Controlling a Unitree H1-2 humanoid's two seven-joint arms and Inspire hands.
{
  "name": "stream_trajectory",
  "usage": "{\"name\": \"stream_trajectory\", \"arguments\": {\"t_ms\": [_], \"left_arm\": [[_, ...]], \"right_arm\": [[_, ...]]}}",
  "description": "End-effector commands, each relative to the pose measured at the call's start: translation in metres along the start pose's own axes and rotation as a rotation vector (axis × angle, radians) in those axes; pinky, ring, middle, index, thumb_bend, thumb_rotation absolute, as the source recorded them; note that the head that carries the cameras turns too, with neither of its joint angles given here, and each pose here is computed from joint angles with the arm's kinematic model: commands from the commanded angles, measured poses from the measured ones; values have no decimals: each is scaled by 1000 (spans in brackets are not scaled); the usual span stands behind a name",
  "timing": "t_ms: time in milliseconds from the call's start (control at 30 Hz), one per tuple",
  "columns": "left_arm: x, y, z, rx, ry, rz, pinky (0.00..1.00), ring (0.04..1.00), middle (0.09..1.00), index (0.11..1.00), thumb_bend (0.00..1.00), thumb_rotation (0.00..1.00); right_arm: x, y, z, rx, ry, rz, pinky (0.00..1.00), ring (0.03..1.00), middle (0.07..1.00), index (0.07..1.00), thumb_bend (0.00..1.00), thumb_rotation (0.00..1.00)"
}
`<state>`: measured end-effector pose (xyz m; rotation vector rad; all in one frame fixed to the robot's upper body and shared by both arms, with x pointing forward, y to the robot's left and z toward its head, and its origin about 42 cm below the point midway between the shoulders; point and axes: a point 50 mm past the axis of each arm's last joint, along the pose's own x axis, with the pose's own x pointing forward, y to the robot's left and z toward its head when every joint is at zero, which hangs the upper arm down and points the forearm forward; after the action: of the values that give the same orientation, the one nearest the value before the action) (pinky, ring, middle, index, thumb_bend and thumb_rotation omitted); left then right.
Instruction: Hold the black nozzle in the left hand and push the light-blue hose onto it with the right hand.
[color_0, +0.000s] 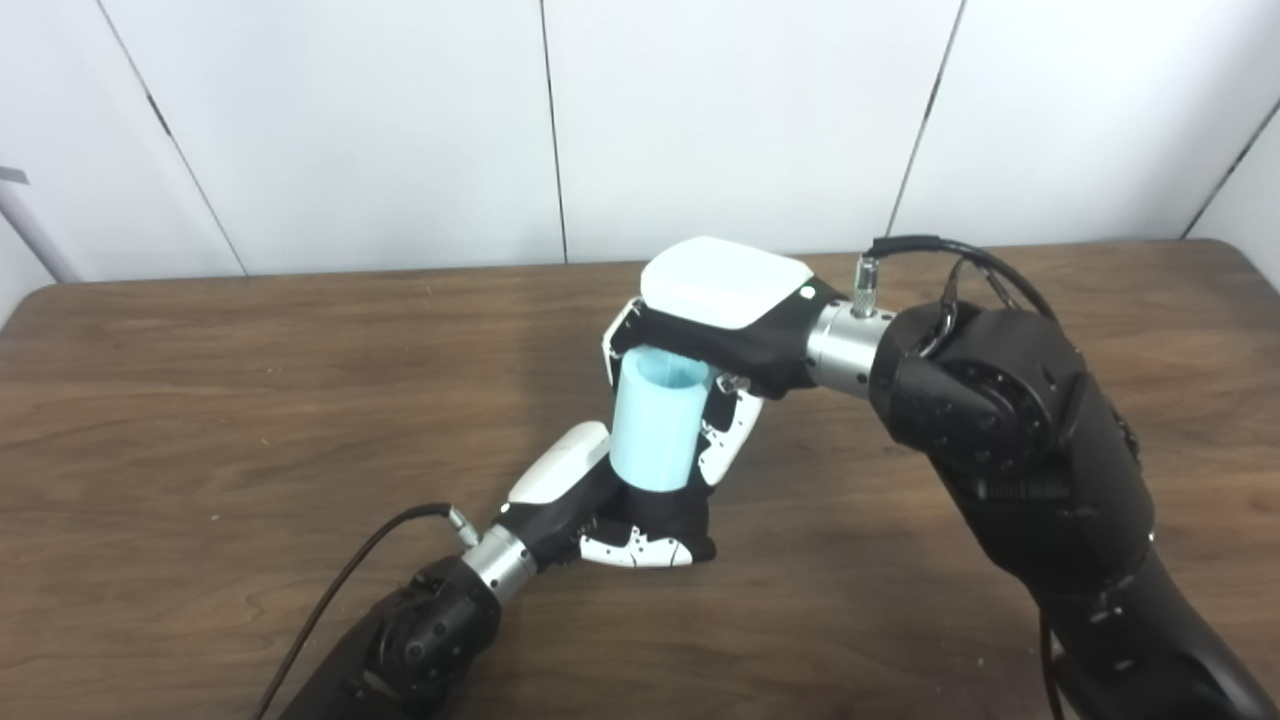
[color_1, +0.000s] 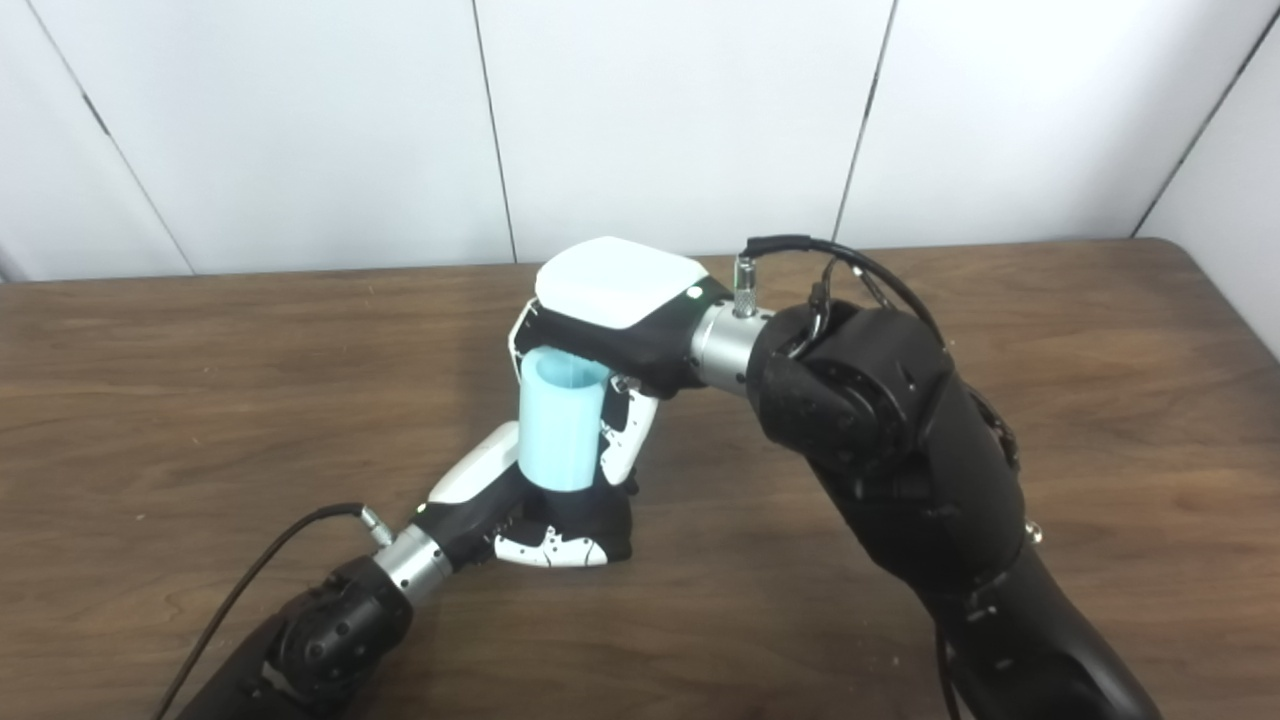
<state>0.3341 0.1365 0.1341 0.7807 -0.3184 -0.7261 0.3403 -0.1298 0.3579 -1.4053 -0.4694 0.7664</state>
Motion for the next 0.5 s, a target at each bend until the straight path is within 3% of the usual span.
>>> {"name": "stream_trajectory", "arguments": {"t_ms": [0,133,200,300,467], "left_arm": [[-26,-49,-28,-42,203,-252,767,789,705,486,428,493],[-26,-48,-28,-40,200,-250,730,782,705,494,429,492],[-26,-48,-28,-39,200,-249,732,782,706,494,429,492],[-27,-48,-28,-40,201,-249,769,789,710,484,428,493],[-26,-48,-27,-43,203,-253,773,788,708,461,425,486]], "right_arm": [[4,-5,10,19,-68,-17,68,148,469,480,530,0],[5,-2,11,27,-77,-18,78,159,469,478,530,0],[4,1,11,19,-78,-19,77,153,410,477,526,0],[3,4,12,-17,-81,-24,70,141,463,476,530,0],[-5,4,22,-223,-72,-56,81,161,470,482,530,0]]}}
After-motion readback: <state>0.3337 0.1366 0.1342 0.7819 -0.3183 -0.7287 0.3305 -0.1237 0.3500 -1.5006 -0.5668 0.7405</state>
